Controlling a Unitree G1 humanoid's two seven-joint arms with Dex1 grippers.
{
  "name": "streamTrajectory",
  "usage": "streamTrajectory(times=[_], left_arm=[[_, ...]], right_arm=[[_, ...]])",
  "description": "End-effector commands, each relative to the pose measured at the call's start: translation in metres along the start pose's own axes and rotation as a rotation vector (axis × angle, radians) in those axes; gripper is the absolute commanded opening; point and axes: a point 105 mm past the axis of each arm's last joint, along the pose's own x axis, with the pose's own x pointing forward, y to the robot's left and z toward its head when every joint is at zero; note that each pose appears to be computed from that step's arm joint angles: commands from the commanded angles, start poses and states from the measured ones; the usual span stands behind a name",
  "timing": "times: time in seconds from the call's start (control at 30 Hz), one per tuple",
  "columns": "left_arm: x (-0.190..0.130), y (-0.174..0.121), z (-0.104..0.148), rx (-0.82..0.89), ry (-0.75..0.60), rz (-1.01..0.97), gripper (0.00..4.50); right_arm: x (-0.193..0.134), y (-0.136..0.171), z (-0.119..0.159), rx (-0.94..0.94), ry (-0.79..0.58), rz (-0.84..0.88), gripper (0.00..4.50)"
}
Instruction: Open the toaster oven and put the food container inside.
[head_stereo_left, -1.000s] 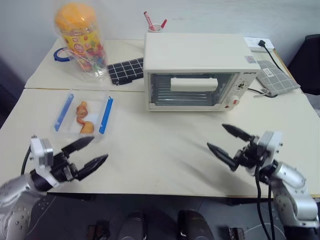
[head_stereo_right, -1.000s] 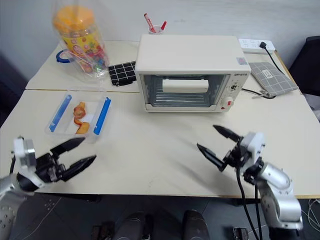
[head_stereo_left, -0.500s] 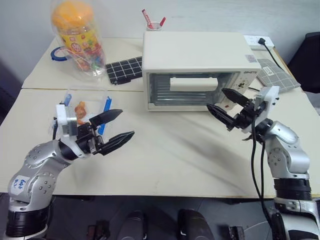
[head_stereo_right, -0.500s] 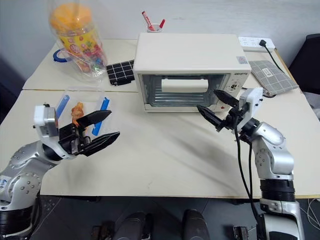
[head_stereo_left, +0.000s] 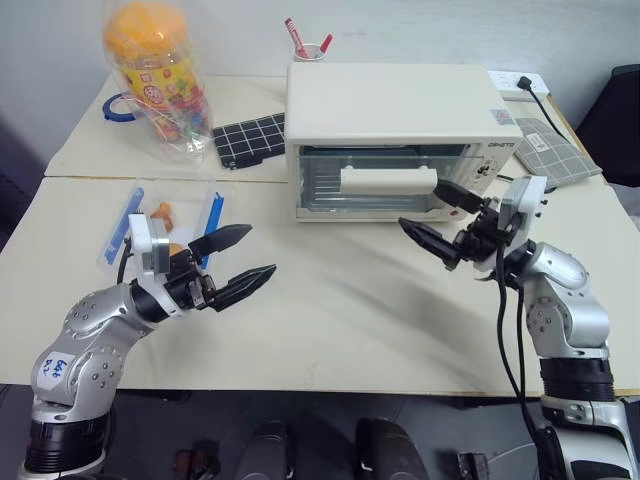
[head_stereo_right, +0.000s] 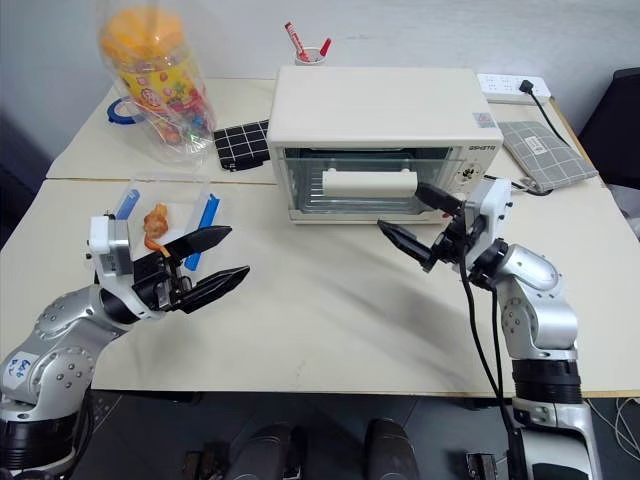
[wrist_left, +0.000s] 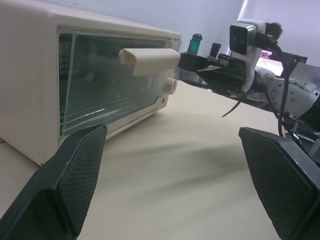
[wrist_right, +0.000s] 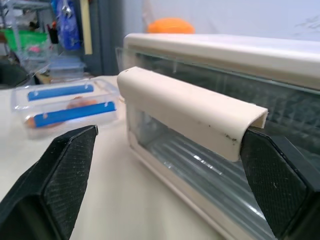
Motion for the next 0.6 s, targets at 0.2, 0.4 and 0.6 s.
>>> streamTrajectory(times=[0.2,0.4,0.6], left_arm=[[0.023,0.036,0.023,0.073,-0.042,0.049,3.92],[0.075,0.048,0.013,0.134,-0.004,-0.01,2.12],[0.104,0.047,-0.009,0.167,0.043,-0.055,0.16]], right_arm=[[-0.043,0.04,-0.02,-0.17,0.185,0.161,4.5],[-0.047,0.044,-0.028,-0.196,0.188,0.134,4.5],[-0.047,0.045,-0.03,-0.219,0.178,0.108,4.5]])
